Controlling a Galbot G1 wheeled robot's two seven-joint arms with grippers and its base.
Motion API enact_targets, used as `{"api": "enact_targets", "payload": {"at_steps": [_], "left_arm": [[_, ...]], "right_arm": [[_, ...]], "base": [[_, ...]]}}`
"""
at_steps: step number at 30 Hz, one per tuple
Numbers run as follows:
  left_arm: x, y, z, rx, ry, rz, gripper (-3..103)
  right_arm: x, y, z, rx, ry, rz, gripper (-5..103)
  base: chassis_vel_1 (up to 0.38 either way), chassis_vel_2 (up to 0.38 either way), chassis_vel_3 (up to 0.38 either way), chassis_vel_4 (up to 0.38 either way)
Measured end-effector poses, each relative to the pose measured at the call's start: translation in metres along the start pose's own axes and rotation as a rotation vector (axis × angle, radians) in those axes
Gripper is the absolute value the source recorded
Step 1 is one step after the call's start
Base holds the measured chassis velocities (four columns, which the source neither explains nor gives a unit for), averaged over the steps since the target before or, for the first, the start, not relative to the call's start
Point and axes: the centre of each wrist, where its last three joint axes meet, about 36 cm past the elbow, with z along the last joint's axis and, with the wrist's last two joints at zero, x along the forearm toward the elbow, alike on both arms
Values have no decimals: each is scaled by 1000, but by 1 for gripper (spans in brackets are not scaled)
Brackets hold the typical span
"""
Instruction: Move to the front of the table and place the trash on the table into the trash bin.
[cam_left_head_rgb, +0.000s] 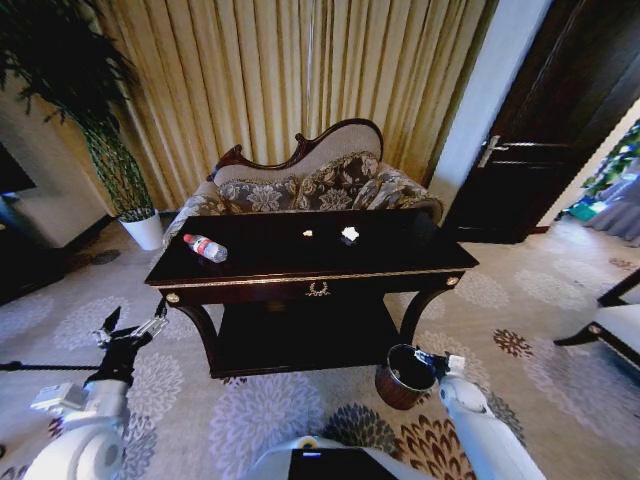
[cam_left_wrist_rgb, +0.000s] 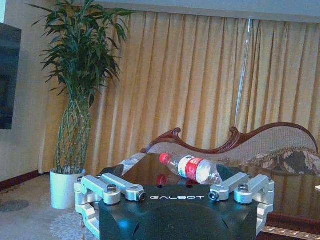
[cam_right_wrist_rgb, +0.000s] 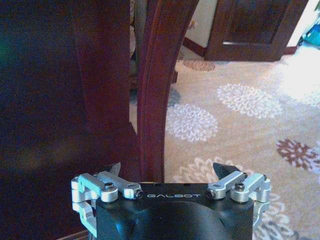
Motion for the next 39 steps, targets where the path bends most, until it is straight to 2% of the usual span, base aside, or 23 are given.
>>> {"api": "enact_targets", "payload": {"at_steps": [3,9,11,12,14,22,24,33,39], "left_arm": [[0,0,0,-1,0,0,100],[-1,2,1,-3,-1,-5,100],[-1,2,1,1,-3,-10,100],[-1,2,1,1,-3,-10,100],[-1,2,1,1,-4,-15,100],[-3,0,-5,-23,-7,-15,100],[-5,-2,-11,-35,-1,-15,100],[-11,-10,-36,-49,-9,-25,100],[-15,-11,-44,-36,-14,-15,100]], "right_arm": [[3,-5,-8,3,-24,6,100],[24,-9,-53,-58,-148,3,100],[43,-4,-76,-103,-211,-30,100],[43,-4,-76,-103,-211,-30,100],[73,6,-108,-120,-307,-82,100],[135,30,-164,-90,-439,-190,100],[169,42,-188,-98,-490,-256,100],[228,64,-192,-57,-515,-381,100],[254,72,-198,-50,-544,-431,100]], "base": [[0,0,0,0],[0,0,0,0],[0,0,0,0],[0,0,0,0],[0,0,0,0],[0,0,0,0],[0,0,0,0],[0,0,0,0],[0,0,0,0]]}}
